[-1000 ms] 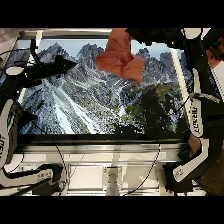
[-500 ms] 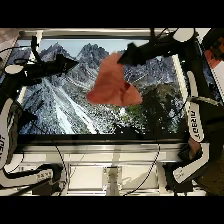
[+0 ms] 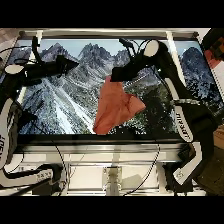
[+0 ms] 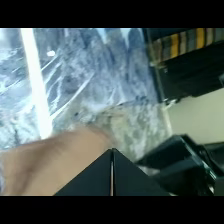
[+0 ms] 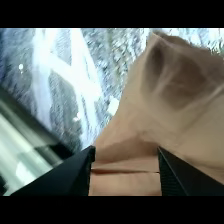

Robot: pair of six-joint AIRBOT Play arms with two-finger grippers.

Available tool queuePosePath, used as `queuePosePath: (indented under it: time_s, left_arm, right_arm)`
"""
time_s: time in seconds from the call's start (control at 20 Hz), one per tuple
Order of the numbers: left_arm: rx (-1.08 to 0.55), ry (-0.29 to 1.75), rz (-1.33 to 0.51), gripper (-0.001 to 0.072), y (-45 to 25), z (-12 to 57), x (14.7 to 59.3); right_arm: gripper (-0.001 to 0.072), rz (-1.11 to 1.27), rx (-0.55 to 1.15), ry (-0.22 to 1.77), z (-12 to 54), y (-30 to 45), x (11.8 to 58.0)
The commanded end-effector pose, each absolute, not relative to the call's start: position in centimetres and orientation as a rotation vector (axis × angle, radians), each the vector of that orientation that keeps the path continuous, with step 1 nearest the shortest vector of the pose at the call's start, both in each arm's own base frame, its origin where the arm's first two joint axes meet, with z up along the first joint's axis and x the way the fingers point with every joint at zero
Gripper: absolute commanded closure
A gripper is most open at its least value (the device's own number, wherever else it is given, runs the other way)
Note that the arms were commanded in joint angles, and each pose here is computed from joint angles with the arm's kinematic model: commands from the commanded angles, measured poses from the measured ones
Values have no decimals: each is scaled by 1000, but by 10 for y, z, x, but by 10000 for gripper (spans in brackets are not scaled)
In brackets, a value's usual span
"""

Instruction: Fold the clothes and pants, and hang the long-sleeved shirts on hangers.

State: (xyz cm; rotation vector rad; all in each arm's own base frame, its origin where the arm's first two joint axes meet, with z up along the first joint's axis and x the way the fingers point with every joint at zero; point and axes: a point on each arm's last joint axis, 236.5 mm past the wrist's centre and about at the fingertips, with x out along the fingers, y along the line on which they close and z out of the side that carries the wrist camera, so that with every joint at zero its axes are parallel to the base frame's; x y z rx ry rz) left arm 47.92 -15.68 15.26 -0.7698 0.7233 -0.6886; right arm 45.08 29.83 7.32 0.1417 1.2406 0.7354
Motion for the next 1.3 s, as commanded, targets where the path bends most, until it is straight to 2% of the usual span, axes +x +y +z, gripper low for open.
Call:
queuePosePath:
  time_s: [0.0, 0.05, 0.1, 0.15, 0.2, 0.25, 0.3, 0.45, 0.55, 0.75, 0.8, 0.85, 0.9, 1.0, 1.05, 1.2, 1.25]
  left_arm:
    - [-636, 805, -666, 570, -151, 125, 469]
    - [-593, 867, -650, 542, -147, 109, 461]
    - [-556, 935, -635, 543, -144, 95, 451]
    - [-521, 980, -646, 545, -143, 86, 442]
    - [-504, 1004, -671, 546, -145, 82, 434]
    - [-483, 1011, -696, 580, -147, 82, 429]
    - [-483, 1021, -706, 686, -149, 82, 426]
    - [-502, 1071, -715, 690, -157, 69, 415]
    - [-514, 1169, -738, 690, -171, 42, 389]
    - [-482, 1377, -775, 689, -192, -22, 324]
    - [-489, 1414, -783, 654, -194, -30, 311]
    - [-497, 1445, -794, 542, -197, -34, 301]
    - [-482, 1462, -823, 477, -200, -35, 292]
    - [-435, 1441, -880, 450, -209, -34, 288]
    - [-415, 1435, -892, 380, -212, -35, 287]
    - [-387, 1422, -896, 364, -222, -38, 287]
    - [-380, 1413, -891, 363, -224, -39, 289]
  right_arm:
    - [259, 686, 131, 1149, 64, 304, 478]
    - [259, 671, 124, 1134, 66, 300, 483]
    - [265, 653, 113, 1127, 67, 292, 488]
    - [328, 641, 107, 1132, 68, 284, 490]
    - [631, 634, 108, 1151, 67, 276, 489]
    - [696, 624, 112, 1172, 65, 267, 488]
    - [699, 613, 116, 1192, 63, 258, 488]
    - [702, 642, 232, 1204, 72, 249, 490]
    - [702, 695, 336, 1172, 85, 252, 492]
    - [702, 696, 354, 1218, 82, 227, 468]
    - [701, 684, 363, 1225, 81, 219, 463]
    - [700, 675, 383, 1230, 83, 210, 458]
    - [698, 672, 386, 1241, 85, 202, 453]
    - [695, 655, 376, 1265, 84, 188, 450]
    - [667, 646, 372, 1283, 81, 183, 447]
    - [459, 647, 365, 1300, 80, 183, 443]
    - [457, 652, 362, 1301, 80, 185, 442]
